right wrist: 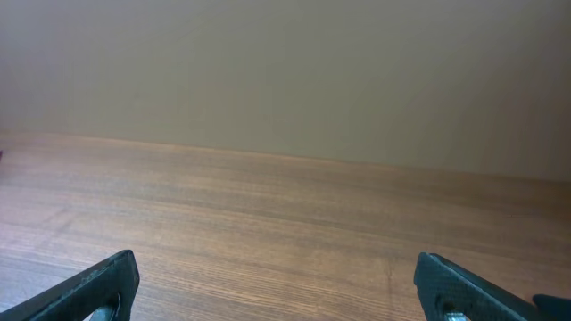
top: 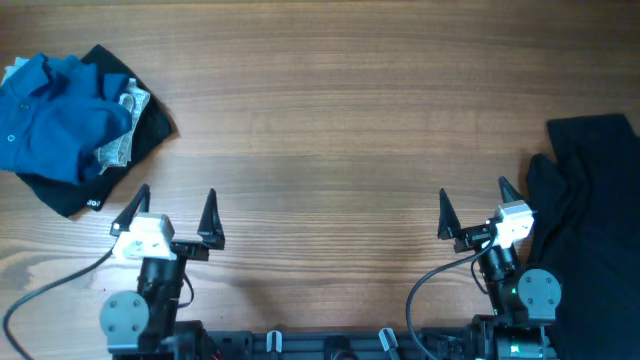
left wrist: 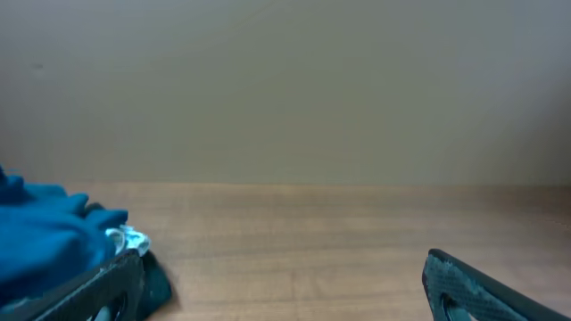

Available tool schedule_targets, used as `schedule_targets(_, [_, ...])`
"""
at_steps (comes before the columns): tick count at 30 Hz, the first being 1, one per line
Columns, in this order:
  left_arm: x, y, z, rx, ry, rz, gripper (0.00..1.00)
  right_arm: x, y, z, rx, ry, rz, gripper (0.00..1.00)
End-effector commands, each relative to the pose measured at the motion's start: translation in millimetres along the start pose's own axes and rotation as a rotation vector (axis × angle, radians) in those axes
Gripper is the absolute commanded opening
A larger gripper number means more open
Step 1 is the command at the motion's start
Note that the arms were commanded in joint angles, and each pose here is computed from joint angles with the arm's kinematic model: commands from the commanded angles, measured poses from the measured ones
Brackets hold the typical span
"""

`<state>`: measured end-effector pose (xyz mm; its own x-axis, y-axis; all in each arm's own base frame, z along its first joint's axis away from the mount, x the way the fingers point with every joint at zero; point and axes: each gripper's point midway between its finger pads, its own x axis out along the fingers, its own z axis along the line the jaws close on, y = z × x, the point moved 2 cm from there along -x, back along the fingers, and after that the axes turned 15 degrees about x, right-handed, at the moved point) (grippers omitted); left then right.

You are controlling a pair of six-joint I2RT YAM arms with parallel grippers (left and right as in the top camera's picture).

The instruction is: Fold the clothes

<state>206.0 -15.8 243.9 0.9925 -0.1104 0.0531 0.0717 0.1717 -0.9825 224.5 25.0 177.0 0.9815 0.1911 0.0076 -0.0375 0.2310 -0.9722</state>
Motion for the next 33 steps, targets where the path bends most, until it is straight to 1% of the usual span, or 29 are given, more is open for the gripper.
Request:
schedule_targets(1, [9, 28, -4, -0.034, 0.005, -0.005, 1.00, -1, -3, -2, -0.005, 0.011, -0.016, 1.00])
schedule_targets(5, [15, 60, -9, -0.047, 0.011, 0.030, 1.00, -1, -3, -2, -0.004, 0.011, -0.016, 1.00])
schedule_targets(8, [15, 83, -13, -0.059, 0.022, 0.112, 1.00, -1, -3, -2, -0.005, 0.011, -0.016, 1.00])
schedule_targets(33, [15, 83, -13, -0.058, 0.022, 0.114, 1.00, -1, -3, -2, -0.005, 0.011, -0.016, 1.00])
